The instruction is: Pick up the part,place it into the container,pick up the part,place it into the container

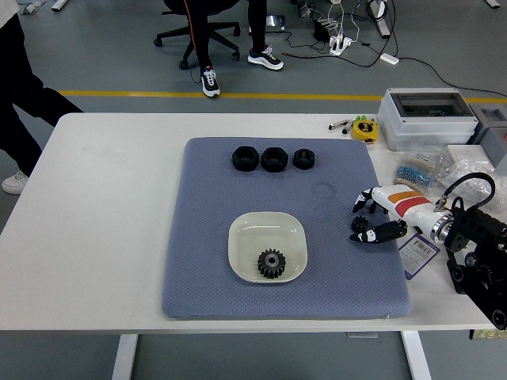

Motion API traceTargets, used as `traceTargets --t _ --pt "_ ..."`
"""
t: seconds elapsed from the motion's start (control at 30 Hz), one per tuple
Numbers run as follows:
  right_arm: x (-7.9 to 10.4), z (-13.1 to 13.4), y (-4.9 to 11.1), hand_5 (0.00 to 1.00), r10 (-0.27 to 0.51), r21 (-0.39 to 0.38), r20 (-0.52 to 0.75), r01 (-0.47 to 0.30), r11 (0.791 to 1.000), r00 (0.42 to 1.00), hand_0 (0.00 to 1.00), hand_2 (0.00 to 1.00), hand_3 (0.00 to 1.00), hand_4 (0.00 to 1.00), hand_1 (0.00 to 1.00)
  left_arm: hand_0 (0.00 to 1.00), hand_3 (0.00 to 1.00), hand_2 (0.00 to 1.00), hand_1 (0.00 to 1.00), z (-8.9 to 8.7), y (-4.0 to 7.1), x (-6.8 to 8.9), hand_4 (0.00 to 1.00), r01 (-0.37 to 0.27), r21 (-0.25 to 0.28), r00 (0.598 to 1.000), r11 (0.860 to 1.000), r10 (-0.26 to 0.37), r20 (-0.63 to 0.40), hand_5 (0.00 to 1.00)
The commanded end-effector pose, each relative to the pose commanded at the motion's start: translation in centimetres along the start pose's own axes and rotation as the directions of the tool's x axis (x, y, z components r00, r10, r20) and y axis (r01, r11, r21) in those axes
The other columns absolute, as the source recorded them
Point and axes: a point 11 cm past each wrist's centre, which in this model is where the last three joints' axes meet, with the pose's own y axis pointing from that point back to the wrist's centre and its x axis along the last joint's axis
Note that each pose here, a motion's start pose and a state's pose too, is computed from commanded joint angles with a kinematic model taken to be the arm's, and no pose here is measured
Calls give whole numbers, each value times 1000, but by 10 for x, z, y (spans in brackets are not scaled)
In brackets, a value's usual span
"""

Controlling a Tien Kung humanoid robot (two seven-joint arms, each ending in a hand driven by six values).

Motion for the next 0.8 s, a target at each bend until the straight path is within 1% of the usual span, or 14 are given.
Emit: traceTargets --t 0.2,0.5,0.53,0.7,0.73,0.8 --pt "-1 5 2 481 -11 -12 -16 11 1000 1000 352 585 551 934 501 703 556 653 666 1 0 1 627 -2 -1 1000 1000 2 1 572" --pt "4 4 1 482 -12 -4 -41 12 1000 999 347 575 549 916 493 702 557 653 666 3 0 2 626 -3 -5 1000 1000 3 4 572" --pt "4 4 1 481 -13 -3 -43 12 1000 999 345 562 541 891 484 703 557 653 666 3 0 2 628 -3 -5 1000 1000 3 4 572" --pt "3 1 -2 481 -14 5 -61 15 1000 998 345 562 541 891 484 703 557 653 666 4 0 1 628 -1 -6 1000 1000 1 4 572" --pt "2 0 -2 484 -16 6 -64 16 1000 998 327 544 526 858 464 703 557 653 667 4 0 1 628 -1 -6 1000 1000 1 4 573" --pt "0 0 -2 484 -20 7 -71 21 1000 997 327 544 526 858 464 703 557 653 667 4 0 1 628 -1 -7 1000 1000 1 4 573"
